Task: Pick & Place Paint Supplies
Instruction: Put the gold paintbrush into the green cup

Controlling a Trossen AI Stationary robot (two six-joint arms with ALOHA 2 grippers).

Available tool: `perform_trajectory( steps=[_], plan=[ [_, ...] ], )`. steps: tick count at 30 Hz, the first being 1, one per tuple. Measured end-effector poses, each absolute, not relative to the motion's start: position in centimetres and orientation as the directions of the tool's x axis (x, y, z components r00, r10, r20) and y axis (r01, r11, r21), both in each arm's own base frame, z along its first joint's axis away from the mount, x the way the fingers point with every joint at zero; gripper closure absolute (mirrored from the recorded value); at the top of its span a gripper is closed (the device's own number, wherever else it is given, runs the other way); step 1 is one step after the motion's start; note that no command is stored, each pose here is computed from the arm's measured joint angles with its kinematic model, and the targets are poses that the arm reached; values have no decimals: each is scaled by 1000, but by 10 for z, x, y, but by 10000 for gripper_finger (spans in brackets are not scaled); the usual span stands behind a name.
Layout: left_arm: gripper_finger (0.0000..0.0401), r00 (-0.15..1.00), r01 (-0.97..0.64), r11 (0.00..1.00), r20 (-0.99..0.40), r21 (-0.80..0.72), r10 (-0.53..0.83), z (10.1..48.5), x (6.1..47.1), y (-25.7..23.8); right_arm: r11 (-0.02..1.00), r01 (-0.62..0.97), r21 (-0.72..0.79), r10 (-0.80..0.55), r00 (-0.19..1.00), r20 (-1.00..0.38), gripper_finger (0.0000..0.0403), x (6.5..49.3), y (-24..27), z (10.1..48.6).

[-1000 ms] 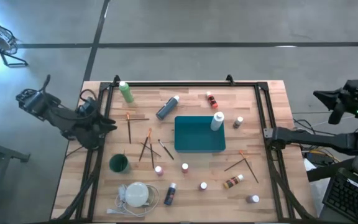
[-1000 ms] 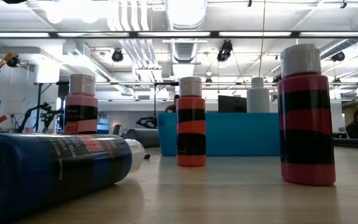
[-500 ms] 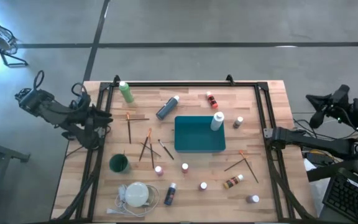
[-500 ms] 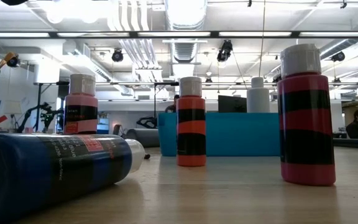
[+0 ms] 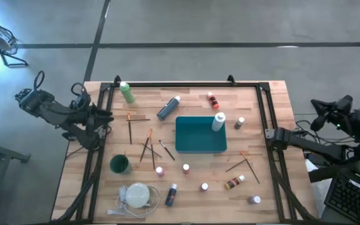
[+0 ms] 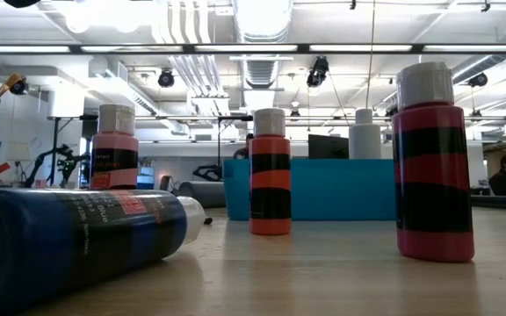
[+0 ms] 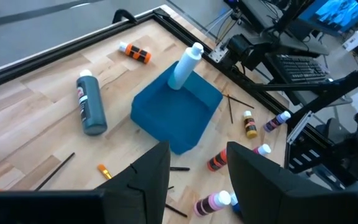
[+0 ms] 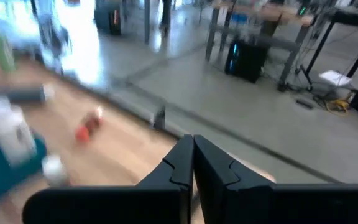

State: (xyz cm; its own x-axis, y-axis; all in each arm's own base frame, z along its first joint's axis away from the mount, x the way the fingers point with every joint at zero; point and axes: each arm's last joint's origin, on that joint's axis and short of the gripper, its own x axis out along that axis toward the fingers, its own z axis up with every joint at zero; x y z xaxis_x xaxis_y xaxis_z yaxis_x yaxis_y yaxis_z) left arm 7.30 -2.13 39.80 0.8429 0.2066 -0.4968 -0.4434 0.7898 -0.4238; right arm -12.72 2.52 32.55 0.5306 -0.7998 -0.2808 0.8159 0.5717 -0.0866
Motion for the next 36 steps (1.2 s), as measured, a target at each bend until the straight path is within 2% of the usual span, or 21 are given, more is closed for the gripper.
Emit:
perform_trajectory(
  steps=[8, 36],
  plan=[
    [238, 842, -453, 791, -488, -412, 228, 398, 73, -21, 580, 800, -153, -796, 518, -312, 394, -111, 20, 326],
    [238, 842, -444, 806, -488, -391, 228, 398, 73, -21, 582, 790, -193, -787, 487, -380, 394, -93, 14, 311]
  ],
)
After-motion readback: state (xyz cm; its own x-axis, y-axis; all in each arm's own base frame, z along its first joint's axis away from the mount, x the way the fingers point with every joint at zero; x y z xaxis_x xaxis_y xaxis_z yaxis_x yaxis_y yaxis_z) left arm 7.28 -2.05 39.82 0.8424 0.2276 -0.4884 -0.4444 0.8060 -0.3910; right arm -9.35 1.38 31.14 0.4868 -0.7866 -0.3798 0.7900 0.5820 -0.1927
